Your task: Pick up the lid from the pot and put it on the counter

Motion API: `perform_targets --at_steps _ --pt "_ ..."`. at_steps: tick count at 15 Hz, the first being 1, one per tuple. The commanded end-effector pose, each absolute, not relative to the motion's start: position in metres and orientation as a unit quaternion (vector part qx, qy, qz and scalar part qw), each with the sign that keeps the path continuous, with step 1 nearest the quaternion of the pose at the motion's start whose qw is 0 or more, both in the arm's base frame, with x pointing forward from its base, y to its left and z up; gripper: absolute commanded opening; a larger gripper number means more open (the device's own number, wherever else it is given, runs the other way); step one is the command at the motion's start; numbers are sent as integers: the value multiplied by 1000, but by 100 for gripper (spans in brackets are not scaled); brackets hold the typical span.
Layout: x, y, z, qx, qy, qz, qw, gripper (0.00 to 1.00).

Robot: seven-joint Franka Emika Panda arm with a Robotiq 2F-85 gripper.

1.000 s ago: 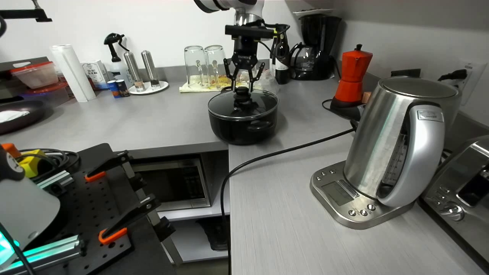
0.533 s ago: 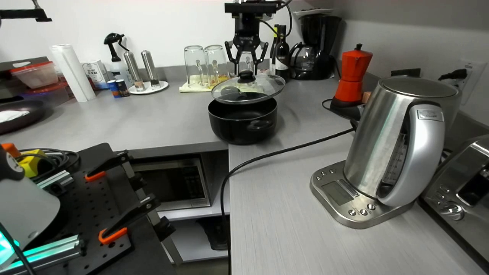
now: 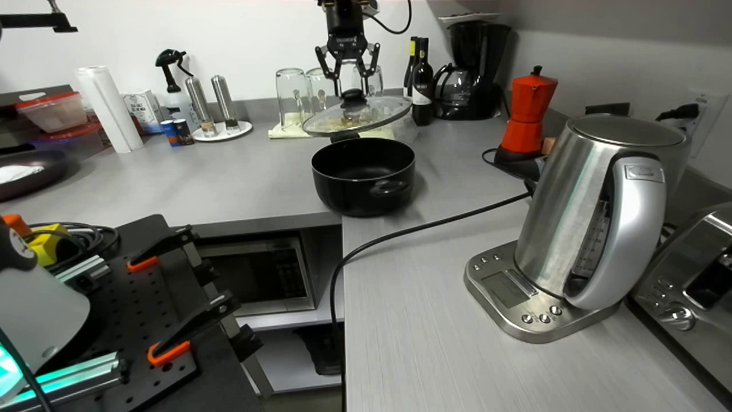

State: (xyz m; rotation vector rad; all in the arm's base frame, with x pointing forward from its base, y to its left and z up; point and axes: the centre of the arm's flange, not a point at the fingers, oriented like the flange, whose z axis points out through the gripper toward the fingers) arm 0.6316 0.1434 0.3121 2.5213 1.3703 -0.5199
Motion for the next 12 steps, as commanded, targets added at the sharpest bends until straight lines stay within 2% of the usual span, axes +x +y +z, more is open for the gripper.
perform_targets --at_steps 1,7,12 --pt "605 171 319 817 515 -200 166 25" --pt "552 206 300 736 598 -219 232 25" --pt "524 243 294 709 644 -180 224 25"
